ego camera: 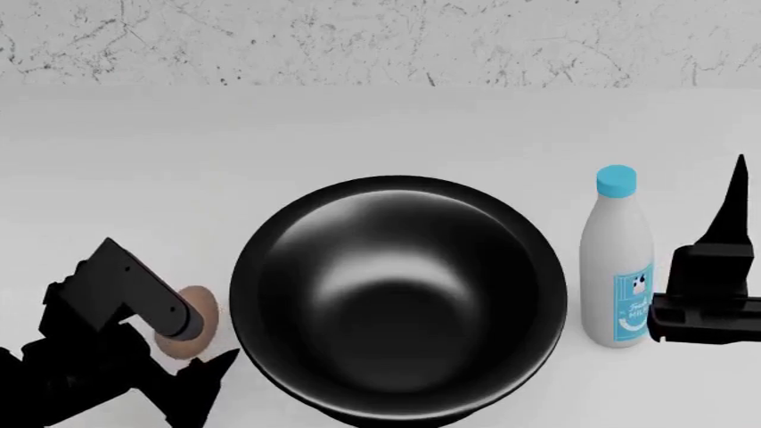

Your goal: Place the eggs and milk next to the bowl.

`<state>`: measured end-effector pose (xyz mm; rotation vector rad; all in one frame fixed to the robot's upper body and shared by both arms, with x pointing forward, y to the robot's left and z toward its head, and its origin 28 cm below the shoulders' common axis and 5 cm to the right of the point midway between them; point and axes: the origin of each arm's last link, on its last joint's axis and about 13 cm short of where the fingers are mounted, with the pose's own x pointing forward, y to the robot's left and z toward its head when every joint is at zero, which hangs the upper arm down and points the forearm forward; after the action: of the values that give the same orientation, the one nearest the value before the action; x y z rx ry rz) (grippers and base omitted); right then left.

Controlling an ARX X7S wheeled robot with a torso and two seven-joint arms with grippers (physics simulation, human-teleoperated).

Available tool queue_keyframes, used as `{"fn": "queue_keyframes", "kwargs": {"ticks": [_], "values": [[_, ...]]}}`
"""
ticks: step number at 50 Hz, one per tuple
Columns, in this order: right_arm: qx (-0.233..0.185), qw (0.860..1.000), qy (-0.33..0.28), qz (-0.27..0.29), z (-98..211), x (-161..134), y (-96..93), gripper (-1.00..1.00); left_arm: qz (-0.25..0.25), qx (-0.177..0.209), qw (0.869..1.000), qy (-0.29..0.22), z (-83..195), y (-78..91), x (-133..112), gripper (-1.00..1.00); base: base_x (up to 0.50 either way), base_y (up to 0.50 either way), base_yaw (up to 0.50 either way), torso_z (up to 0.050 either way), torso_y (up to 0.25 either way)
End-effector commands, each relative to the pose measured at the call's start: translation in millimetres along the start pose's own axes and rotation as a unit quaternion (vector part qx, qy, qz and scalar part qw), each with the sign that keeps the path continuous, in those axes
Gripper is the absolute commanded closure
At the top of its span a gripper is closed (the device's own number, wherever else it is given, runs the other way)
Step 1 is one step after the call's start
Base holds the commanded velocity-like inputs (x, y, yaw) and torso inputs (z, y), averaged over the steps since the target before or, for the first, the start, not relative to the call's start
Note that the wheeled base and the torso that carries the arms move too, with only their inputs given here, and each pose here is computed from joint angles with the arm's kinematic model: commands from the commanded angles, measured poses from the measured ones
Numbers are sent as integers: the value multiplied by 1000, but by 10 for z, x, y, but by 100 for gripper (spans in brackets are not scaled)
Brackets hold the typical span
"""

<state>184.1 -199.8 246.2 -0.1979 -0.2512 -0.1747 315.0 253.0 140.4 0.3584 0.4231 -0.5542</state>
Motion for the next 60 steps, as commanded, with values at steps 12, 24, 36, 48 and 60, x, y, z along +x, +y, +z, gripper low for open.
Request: {"fn": "queue_keyframes", "kwargs": {"ticks": [12,24,36,48,60], "values": [[11,1000,-8,-2,-10,7,-14,-100,-15,-11,1000,-4,-17,-4,3,-100,0,0,-1,0,0],[11,1000,-8,-2,-1,-9,-16,-100,-12,-6,1000,-13,47,7,-53,-100,0,0,0,0,0],[13,1000,-9,-2,-12,-13,-8,-100,8,0,999,-34,176,81,-226,-100,0,0,0,0,0],[15,1000,-9,0,-13,-3,-5,-100,20,-1,998,-57,233,68,-447,-100,0,0,0,0,0],[16,1000,-9,3,-20,12,8,-100,48,-19,994,-96,225,-5,-747,-100,0,0,0,0,0]]}}
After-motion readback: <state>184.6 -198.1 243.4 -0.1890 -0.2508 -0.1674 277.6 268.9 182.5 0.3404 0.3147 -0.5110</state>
